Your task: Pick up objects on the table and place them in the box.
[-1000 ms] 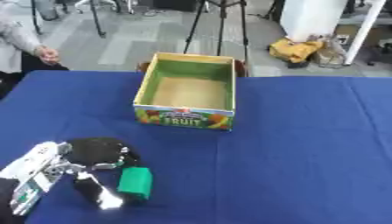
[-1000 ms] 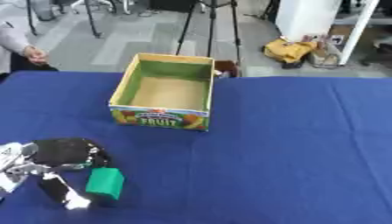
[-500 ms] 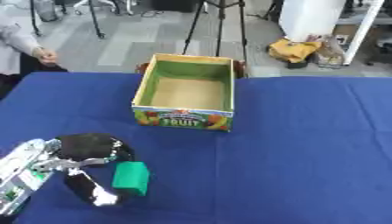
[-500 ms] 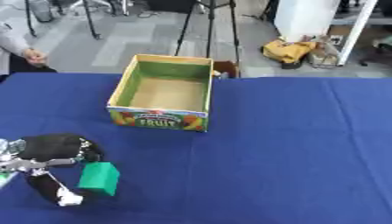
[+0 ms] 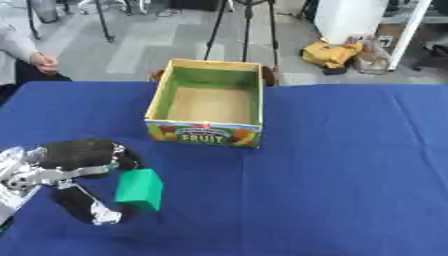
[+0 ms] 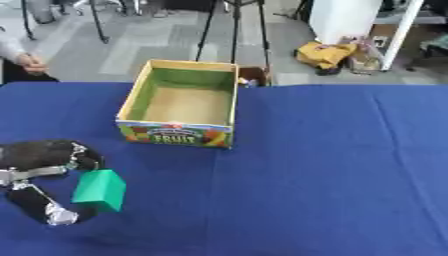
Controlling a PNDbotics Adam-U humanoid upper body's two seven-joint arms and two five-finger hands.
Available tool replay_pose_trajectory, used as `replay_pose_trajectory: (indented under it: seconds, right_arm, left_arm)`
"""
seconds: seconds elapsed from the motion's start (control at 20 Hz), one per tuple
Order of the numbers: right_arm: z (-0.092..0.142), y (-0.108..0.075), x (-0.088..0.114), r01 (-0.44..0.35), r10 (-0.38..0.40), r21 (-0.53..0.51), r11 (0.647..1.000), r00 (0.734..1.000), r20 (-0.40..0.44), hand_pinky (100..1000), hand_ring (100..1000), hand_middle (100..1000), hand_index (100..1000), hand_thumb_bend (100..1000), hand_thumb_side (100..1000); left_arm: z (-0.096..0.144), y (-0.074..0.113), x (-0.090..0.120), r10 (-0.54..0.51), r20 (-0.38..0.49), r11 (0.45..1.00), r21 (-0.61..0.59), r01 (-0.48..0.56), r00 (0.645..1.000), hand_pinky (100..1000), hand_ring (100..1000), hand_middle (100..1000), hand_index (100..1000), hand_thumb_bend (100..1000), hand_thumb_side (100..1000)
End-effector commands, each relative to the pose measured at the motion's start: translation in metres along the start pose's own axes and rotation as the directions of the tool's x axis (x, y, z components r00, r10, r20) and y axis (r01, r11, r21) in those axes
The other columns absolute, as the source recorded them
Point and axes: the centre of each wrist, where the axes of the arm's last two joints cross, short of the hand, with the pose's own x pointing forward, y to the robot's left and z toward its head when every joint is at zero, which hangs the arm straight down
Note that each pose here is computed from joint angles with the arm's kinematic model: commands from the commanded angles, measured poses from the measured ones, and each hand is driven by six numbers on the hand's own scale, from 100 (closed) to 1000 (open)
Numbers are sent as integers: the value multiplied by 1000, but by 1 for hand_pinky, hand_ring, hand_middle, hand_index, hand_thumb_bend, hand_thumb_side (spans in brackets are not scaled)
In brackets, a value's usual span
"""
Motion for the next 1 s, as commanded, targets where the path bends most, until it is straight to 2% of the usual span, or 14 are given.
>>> replay_pose_trajectory:
  seconds: [0.05,0.35,0.6,0.8,1.0]
  right_arm:
    - [-10,-3,6,-18,17,19,1000,999,38,840,855,548,807,100,544]
    - [-11,-3,6,-18,17,21,1000,999,42,840,855,548,807,100,545]
    - [-13,-3,6,-18,17,27,999,999,49,841,855,547,807,100,542]
    - [-16,-2,7,-15,13,34,999,998,60,840,855,546,807,100,542]
    - [-19,-1,7,-10,8,38,999,997,72,839,854,546,806,100,546]
  left_arm:
    - [16,22,0,-59,42,997,-45,61,997,627,620,525,721,100,682]
    - [26,38,3,-29,45,1000,-5,29,999,622,610,518,719,100,679]
    - [36,59,3,-27,45,998,53,25,999,616,601,510,711,100,658]
    - [47,76,-3,-18,13,994,112,17,1000,612,595,504,709,100,636]
    - [54,86,-11,-15,-22,987,159,19,1000,605,587,496,702,100,624]
